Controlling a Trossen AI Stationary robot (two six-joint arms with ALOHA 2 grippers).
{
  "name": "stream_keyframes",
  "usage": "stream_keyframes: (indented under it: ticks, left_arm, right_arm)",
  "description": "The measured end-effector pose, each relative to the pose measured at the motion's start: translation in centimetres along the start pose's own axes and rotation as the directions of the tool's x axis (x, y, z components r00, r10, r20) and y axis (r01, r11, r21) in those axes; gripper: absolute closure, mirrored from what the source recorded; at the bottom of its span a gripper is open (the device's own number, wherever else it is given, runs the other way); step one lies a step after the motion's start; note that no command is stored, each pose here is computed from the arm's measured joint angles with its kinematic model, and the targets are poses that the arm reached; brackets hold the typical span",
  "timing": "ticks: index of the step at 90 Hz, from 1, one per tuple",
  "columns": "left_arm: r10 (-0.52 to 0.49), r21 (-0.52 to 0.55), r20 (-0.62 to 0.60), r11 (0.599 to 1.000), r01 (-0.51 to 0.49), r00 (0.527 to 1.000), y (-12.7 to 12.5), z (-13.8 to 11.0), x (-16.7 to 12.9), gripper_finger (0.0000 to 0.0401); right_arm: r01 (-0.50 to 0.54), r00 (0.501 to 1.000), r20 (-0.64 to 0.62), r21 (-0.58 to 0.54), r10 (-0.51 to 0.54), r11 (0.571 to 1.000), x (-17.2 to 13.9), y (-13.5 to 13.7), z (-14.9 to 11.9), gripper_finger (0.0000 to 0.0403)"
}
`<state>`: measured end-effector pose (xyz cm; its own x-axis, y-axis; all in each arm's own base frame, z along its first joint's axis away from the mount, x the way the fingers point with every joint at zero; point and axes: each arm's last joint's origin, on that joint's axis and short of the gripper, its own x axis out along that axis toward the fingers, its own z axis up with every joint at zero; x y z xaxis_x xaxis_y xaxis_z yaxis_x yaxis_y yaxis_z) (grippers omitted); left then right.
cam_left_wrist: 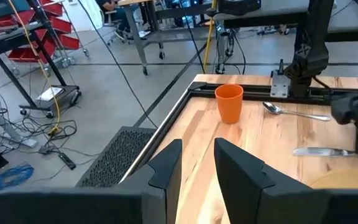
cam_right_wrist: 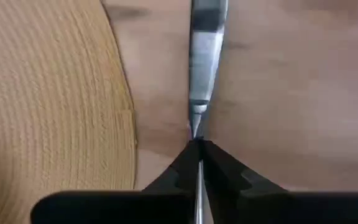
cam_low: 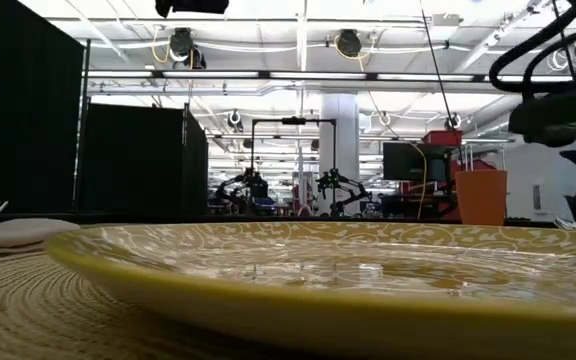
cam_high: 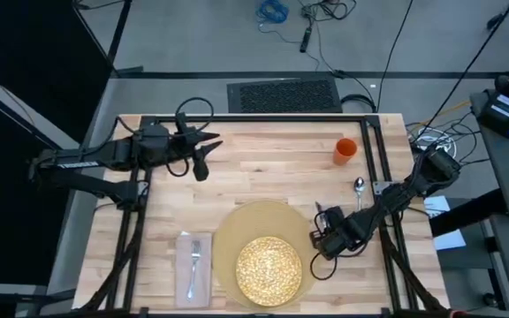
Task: Set table place
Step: Put the table knife to the right of the brown table mat
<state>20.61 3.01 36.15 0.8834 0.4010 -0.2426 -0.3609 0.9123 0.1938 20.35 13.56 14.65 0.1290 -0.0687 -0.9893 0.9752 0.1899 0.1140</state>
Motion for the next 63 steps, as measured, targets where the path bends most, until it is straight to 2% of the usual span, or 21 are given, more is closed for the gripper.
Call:
stream_keyframes:
  ticks: [20, 63]
  left_arm:
    - [-0.004, 0.031, -0.038, 0.999, 0.006, 0.999, 0.0, -0.4, 0.0, 0.0320]
    - [-0.010, 0.045, -0.083, 0.999, 0.013, 0.997, -0.1, -0.8, -0.1, 0.0320]
  right_arm:
    - [0.030, 1.000, -0.006, 0.076, -0.030, 0.997, 0.7, 0.8, -1.7, 0.0402]
    - [0.050, 0.999, -0.013, 0.104, -0.049, 0.993, 0.4, 2.9, -4.6, 0.0402]
